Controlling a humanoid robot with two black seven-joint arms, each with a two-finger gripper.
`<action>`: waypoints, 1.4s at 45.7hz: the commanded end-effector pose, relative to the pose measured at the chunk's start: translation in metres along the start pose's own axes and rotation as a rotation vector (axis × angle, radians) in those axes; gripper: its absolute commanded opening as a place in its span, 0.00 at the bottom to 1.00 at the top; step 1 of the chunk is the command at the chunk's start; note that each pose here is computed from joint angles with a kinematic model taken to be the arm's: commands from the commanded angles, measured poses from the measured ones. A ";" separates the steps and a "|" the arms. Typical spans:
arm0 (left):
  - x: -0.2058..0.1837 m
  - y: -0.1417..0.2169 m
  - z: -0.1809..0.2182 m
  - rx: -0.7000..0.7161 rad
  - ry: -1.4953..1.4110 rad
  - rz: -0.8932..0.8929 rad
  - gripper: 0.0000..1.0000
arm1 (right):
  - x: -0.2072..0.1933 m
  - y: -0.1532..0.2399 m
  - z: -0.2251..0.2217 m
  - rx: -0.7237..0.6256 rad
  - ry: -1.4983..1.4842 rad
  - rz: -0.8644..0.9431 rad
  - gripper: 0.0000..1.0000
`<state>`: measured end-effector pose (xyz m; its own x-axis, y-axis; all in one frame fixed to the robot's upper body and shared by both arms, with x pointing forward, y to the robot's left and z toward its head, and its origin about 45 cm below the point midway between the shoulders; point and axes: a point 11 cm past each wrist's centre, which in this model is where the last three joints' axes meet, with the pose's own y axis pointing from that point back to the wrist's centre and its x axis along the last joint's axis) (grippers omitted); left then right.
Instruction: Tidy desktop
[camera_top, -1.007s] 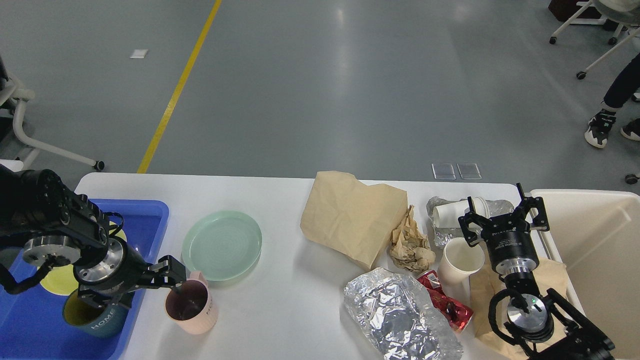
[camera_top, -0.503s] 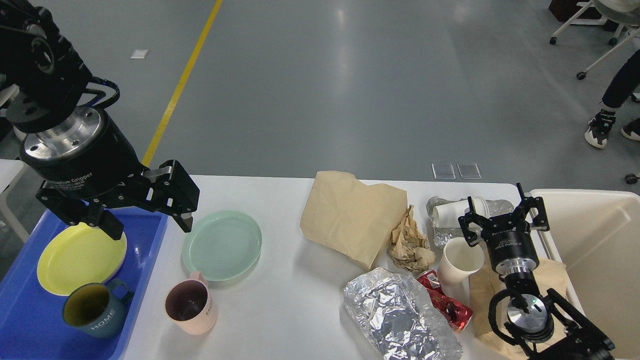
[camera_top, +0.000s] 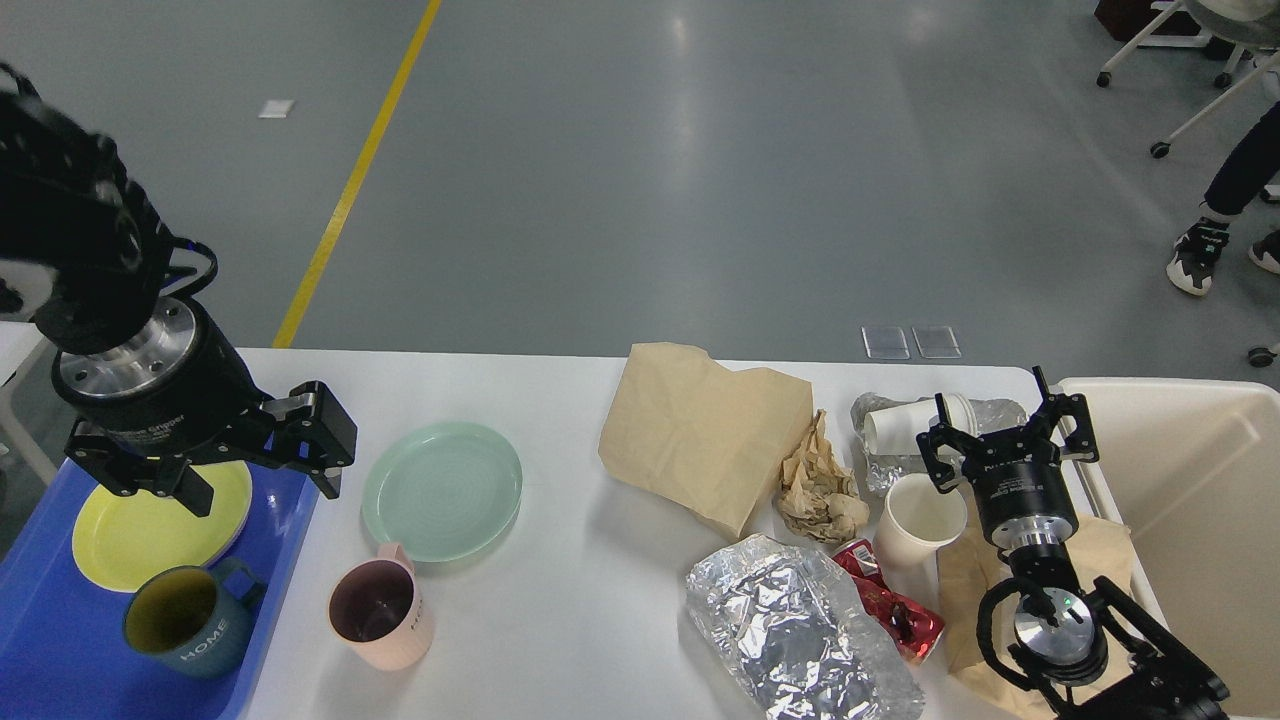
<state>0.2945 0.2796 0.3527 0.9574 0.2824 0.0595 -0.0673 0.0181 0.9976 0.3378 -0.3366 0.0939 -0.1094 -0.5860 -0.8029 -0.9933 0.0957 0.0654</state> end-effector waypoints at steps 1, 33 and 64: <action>0.002 -0.059 -0.032 0.038 0.056 0.047 0.93 | 0.000 0.000 0.000 0.000 0.000 0.000 1.00; -0.011 -0.186 -0.069 0.009 0.161 -0.013 0.93 | 0.000 0.000 0.000 0.000 0.000 0.000 1.00; -0.012 -0.229 -0.060 -0.006 0.130 0.082 0.91 | 0.000 0.000 0.000 0.000 0.000 0.000 1.00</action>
<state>0.2820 0.3374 0.1256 0.9045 0.4056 0.1313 -0.1339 -0.0222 0.9907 0.3378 -0.3365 0.0939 -0.1093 -0.5860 -0.8029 -0.9933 0.0955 0.0655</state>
